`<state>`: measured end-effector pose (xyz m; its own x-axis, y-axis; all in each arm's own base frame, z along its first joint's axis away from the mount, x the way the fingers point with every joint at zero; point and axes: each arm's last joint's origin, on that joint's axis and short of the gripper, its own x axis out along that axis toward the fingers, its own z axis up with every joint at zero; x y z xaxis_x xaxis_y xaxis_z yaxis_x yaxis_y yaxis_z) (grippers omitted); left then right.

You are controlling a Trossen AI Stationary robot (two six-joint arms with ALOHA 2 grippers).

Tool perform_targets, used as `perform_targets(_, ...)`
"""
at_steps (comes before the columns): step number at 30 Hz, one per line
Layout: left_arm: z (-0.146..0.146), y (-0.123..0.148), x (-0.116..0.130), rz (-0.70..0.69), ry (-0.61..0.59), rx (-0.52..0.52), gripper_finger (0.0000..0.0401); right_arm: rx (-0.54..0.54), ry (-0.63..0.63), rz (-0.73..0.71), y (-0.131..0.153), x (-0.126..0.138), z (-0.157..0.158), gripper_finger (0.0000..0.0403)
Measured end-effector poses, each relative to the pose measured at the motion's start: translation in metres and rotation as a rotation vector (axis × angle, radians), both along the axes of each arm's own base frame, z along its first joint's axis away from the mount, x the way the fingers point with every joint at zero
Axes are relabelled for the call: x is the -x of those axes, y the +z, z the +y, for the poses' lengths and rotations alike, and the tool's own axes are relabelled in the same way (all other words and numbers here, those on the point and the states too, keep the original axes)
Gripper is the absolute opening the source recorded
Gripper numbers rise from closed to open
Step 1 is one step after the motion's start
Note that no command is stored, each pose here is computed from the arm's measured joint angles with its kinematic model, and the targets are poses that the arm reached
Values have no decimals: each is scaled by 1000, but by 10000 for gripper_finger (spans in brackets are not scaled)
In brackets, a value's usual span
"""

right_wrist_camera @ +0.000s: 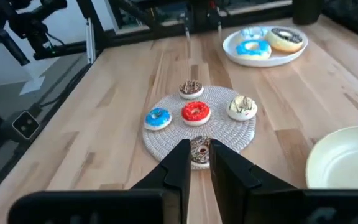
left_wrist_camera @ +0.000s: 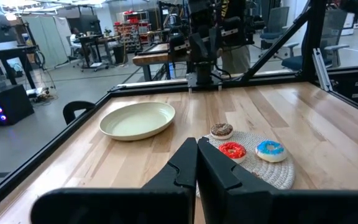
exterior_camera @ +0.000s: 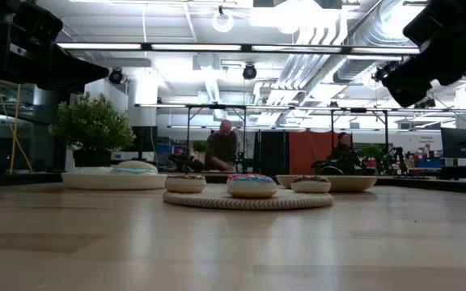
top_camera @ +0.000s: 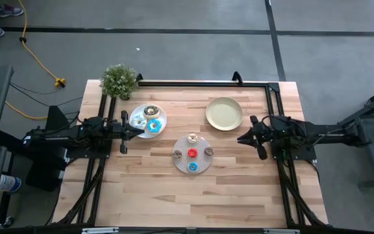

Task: Pick & Place donuts
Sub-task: Put the small chocolate brown donut on the brown plate

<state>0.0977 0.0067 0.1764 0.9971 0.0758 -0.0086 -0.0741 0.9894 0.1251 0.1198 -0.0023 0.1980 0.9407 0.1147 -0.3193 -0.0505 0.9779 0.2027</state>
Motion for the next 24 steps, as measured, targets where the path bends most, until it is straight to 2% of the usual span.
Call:
perform_targets(5, 0, 0, 0, 0, 0, 0, 1, -5, -2, 134, 17, -20, -1, 62)
perform_targets(14, 0, 0, 0, 0, 0, 0, 1, 60, 34, 318, 32, -67, -4, 73)
perform_targets(19, 0, 0, 0, 0, 0, 0, 1, 57, 37, 382, 35, -97, -6, 89)
perform_targets(24, 0, 0, 0, 0, 0, 0, 1, 110, 40, 428, 37, -126, -9, 118)
